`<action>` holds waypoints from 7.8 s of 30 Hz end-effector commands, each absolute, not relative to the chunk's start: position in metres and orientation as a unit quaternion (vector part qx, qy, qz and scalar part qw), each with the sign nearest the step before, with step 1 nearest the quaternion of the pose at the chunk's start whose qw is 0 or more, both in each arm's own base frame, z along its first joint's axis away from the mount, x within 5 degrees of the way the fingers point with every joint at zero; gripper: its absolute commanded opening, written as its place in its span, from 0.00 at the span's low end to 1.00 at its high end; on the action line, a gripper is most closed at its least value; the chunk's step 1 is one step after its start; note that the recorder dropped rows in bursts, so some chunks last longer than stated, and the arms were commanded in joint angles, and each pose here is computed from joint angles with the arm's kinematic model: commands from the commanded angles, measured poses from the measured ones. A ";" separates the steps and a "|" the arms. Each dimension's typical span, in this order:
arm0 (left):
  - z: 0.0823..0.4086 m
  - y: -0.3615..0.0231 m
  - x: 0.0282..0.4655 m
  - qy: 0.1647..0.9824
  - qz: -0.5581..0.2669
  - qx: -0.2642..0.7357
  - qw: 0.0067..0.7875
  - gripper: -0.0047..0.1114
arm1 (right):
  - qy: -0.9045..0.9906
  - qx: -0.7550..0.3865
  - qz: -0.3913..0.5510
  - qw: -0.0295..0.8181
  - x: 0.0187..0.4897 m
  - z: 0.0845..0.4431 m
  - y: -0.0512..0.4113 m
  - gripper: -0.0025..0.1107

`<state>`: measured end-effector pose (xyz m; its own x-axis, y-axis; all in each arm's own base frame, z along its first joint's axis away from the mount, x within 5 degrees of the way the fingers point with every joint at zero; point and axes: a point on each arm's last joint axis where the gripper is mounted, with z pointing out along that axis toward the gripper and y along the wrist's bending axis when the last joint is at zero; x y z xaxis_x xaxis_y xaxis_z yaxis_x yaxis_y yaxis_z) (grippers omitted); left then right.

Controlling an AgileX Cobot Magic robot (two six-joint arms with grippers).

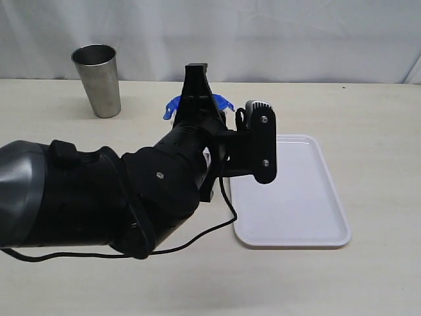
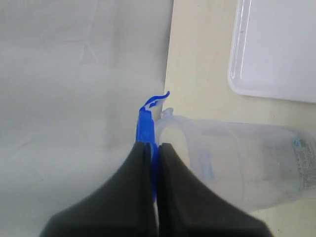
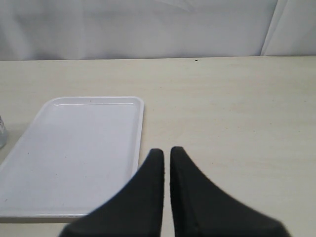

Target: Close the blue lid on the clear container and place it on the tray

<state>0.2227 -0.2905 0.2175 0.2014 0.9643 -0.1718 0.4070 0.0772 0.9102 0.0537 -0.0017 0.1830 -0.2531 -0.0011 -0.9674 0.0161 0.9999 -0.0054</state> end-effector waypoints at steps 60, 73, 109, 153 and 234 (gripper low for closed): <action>0.210 -0.288 0.215 0.626 0.241 0.592 0.446 0.49 | 0.791 0.005 -0.007 0.611 0.053 0.182 -0.002 0.06; 0.229 -0.274 0.208 0.680 0.218 0.551 0.432 0.49 | 0.791 0.005 -0.007 0.611 0.053 0.182 -0.002 0.06; 0.267 -0.156 0.220 0.722 -0.220 0.346 0.557 0.04 | 0.791 0.005 -0.007 0.611 0.053 0.182 -0.002 0.06; 0.064 -0.163 0.334 0.633 -0.351 0.434 0.536 0.90 | 0.791 0.005 -0.007 0.611 0.053 0.182 -0.002 0.06; 0.062 -0.195 0.345 0.605 -0.368 0.444 0.548 0.90 | 0.791 0.005 -0.007 0.611 0.053 0.182 -0.002 0.06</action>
